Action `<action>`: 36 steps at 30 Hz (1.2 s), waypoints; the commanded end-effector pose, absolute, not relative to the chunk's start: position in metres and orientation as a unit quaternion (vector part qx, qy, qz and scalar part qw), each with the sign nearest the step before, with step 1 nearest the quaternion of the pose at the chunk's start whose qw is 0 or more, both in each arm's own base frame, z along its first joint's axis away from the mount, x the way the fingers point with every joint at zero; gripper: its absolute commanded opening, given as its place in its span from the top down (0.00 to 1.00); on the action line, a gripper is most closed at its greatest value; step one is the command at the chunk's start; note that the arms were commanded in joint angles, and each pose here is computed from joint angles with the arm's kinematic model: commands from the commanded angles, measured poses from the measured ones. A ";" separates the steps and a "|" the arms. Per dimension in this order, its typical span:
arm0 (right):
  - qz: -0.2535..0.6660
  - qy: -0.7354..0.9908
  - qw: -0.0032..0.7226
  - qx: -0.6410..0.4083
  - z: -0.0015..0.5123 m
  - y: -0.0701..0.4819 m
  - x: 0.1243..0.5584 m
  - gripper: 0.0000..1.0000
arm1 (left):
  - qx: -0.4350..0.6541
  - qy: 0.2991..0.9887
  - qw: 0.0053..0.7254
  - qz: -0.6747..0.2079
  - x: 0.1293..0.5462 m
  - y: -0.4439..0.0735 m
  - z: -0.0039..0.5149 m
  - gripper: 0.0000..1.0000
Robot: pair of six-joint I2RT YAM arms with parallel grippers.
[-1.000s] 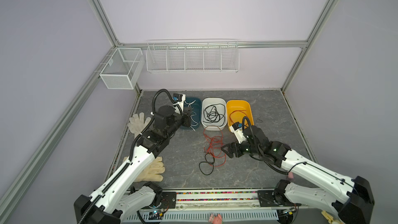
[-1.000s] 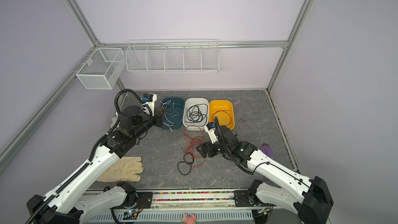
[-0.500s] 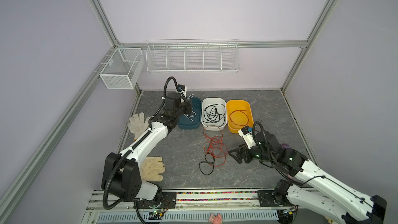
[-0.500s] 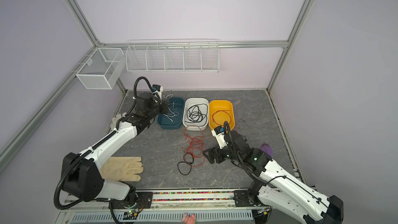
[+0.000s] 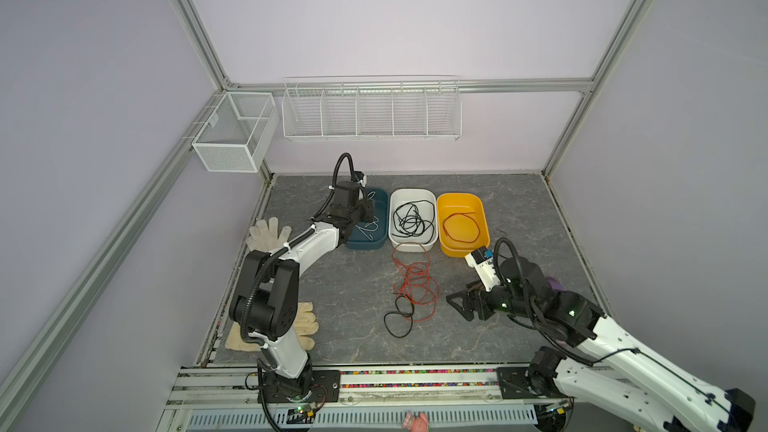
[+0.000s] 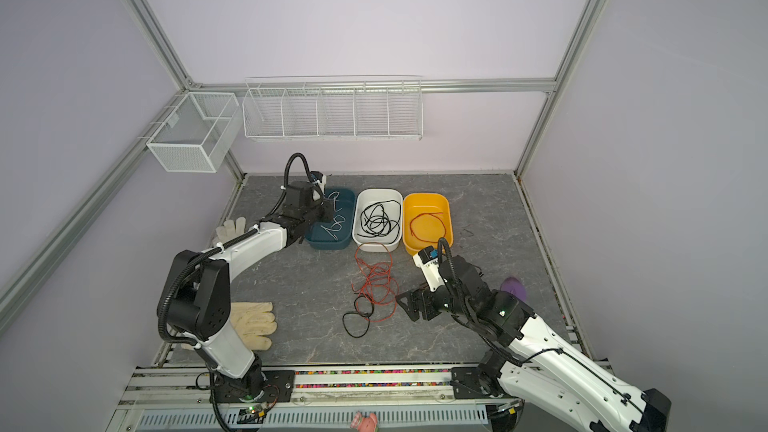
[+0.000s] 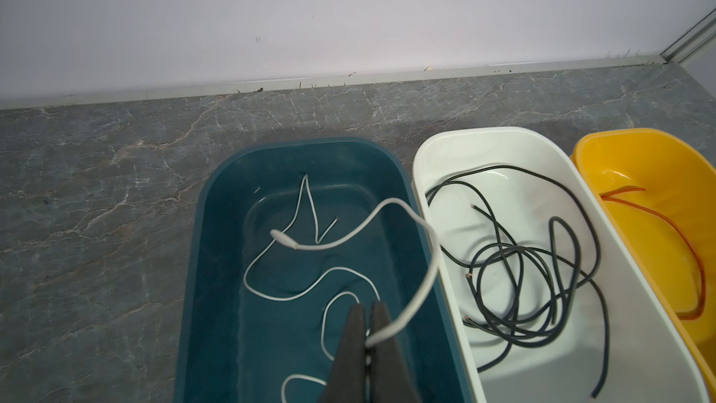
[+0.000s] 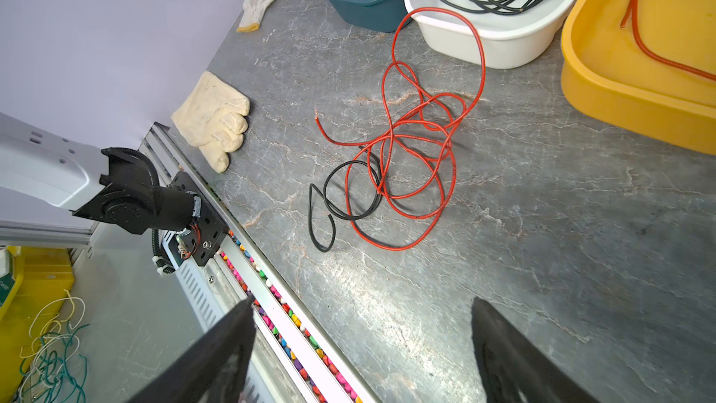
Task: Untangle the cables
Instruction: 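Carry the white cable over the teal tub with left while right moves to pile, then lower white cable into teal tub, open left gripper while right descends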
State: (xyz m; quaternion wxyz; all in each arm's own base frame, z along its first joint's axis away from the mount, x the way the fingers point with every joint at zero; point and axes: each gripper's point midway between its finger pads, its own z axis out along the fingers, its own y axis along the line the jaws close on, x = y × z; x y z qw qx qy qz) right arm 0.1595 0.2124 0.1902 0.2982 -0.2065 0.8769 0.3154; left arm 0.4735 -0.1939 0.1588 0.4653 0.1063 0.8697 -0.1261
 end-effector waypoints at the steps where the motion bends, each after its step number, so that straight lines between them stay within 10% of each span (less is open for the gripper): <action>1: 0.307 0.880 0.294 -0.214 0.183 0.210 0.157 0.12 | 0.108 0.865 0.476 -0.118 0.487 -0.193 0.158 1.00; 19: 0.276 0.901 0.273 -0.193 0.175 0.209 0.166 0.12 | 0.124 0.906 0.390 -0.110 0.480 -0.194 0.112 1.00; 36: 0.270 0.910 0.255 -0.183 0.172 0.212 0.168 0.12 | 0.137 0.909 0.377 -0.116 0.472 -0.191 0.151 0.68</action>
